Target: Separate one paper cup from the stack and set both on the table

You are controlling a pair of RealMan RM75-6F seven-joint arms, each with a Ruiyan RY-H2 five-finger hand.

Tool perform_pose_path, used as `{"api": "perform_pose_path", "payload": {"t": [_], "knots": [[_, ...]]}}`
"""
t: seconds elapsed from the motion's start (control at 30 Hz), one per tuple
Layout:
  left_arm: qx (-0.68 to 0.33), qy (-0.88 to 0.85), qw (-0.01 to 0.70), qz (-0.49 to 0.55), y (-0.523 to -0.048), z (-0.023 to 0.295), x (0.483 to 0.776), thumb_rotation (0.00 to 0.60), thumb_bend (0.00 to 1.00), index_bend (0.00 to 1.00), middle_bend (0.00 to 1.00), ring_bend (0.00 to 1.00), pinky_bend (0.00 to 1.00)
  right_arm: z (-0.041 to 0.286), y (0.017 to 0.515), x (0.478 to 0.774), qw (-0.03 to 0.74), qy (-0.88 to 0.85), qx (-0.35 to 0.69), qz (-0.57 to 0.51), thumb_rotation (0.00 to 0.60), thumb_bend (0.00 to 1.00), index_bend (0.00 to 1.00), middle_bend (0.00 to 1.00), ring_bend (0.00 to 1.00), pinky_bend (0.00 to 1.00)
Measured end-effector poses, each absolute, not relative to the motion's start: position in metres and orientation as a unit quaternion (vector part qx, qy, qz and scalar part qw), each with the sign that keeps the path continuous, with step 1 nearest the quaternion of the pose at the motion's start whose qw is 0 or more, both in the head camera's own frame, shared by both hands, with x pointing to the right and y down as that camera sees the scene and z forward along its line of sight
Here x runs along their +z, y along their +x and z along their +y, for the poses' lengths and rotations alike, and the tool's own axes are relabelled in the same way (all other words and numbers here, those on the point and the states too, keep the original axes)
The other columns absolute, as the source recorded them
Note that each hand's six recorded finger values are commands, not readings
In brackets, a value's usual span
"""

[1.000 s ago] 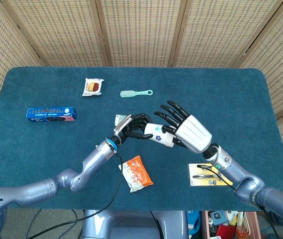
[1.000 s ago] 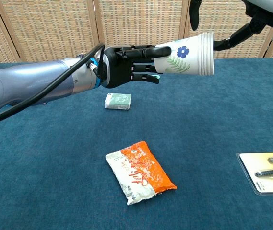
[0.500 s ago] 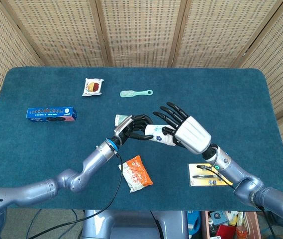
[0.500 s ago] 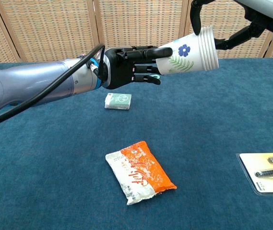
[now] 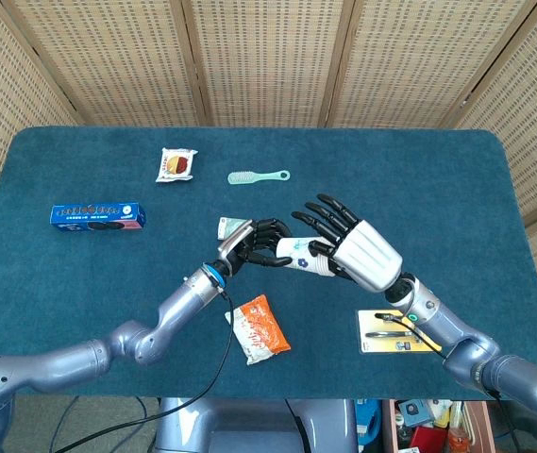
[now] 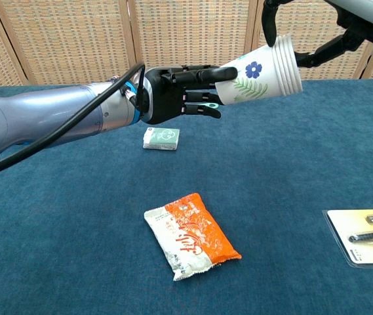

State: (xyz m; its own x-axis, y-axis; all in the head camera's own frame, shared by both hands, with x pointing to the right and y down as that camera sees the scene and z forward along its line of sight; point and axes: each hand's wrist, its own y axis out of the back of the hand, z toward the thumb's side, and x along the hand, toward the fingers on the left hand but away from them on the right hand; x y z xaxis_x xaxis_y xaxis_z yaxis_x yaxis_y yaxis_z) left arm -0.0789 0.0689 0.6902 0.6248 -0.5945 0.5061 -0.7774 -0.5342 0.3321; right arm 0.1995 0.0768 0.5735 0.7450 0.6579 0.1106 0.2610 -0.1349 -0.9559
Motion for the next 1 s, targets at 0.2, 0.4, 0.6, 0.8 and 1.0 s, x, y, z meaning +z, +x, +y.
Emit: {"api": "perform_pose_path", "payload": {"t": [0.2,0.4,0.6,0.8,1.0], "knots": [[0.171,0.859,0.272,-0.400,-0.079,0.070,0.692,0.600,0.07,0.50,0.54,0.49,0.50,0.078,0.201,0.573,0.576,-0.735,0.167,-0.316,0.600,0.58,0.69,0.22,0.16,0.18],[0.170,0.857,0.275,-0.401,-0.079,0.069,0.693,0.600,0.07,0.50,0.54,0.49,0.50,0.079,0.202,0.574,0.579,-0.734,0.166,-0.314,0.600,0.58,0.72,0.22,0.16,0.19],[0.169,0.856,0.277,-0.402,-0.079,0.069,0.693,0.600,0.07,0.50,0.54,0.49,0.50,0.080,0.202,0.574,0.585,-0.729,0.164,-0.315,0.600,0.58,0.74,0.21,0.16,0.19],[0.174,0.852,0.272,-0.412,-0.091,0.064,0.695,0.600,0.07,0.50,0.54,0.49,0.50,0.077,0.215,0.567,0.592,-0.716,0.164,-0.331,0.600,0.58,0.75,0.21,0.16,0.21],[0.186,0.844,0.250,-0.436,-0.127,0.049,0.696,0.600,0.07,0.50,0.54,0.49,0.50,0.078,0.242,0.559,0.605,-0.700,0.174,-0.337,0.600,0.58,0.75,0.22,0.16,0.21]]}}
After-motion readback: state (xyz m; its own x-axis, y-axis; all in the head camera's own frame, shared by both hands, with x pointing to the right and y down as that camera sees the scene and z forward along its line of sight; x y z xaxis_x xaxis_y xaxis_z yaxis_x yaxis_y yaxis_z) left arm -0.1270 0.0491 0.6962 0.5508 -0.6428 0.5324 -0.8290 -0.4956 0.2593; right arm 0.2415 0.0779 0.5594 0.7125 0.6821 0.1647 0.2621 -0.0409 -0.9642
